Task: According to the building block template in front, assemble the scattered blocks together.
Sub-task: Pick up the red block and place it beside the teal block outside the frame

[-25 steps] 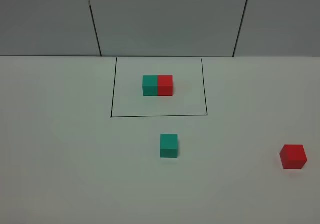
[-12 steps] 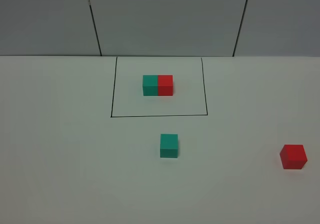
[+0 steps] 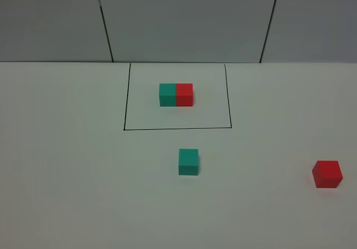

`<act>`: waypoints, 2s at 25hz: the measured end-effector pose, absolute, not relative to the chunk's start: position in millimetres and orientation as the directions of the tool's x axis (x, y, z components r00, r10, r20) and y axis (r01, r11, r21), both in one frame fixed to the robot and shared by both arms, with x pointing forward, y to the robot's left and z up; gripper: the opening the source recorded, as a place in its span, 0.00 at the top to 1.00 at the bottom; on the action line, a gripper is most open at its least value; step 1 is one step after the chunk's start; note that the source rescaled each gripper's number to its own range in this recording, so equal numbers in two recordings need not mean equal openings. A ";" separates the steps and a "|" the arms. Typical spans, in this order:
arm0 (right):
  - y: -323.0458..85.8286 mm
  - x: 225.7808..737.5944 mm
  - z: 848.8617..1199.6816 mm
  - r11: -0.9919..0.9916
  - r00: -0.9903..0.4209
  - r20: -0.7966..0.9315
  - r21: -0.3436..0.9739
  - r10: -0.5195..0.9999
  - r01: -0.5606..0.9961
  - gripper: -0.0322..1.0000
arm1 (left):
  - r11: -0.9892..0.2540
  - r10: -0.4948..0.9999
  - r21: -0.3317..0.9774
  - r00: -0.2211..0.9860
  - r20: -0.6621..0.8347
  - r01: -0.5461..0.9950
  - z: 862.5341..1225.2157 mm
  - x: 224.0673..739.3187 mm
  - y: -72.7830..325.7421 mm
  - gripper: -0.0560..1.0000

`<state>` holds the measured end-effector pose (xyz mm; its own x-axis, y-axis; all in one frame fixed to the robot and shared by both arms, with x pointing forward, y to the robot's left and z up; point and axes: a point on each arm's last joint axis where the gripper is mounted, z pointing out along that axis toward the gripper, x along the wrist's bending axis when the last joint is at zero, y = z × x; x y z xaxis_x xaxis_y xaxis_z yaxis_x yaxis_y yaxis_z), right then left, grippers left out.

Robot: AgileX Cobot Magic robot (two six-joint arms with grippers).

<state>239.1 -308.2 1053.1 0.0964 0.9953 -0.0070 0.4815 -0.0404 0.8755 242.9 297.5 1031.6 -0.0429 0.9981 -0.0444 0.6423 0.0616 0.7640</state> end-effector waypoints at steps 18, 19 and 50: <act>-308.2 239.1 1053.1 -0.040 0.096 -0.007 0.876 0.995 0.481 0.41 | 0.076 0.997 0.809 -0.057 -0.053 0.583 1031.4 232.9 296.8 0.13; -308.2 239.1 1053.1 -0.040 0.096 -0.007 0.876 0.995 0.481 0.41 | 0.076 0.997 0.809 -0.057 -0.053 0.583 1031.4 232.9 296.8 0.13; -308.2 239.1 1053.1 -0.040 0.096 -0.007 0.876 0.995 0.481 0.41 | 0.024 0.997 0.808 0.050 -0.066 0.589 1031.5 232.5 296.5 0.13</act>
<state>239.1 -308.2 1053.1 0.0964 0.9953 -0.0070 0.4815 -0.0404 0.8755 232.5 296.5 1031.5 0.0502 0.9966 -0.0658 0.5886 0.0237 0.8081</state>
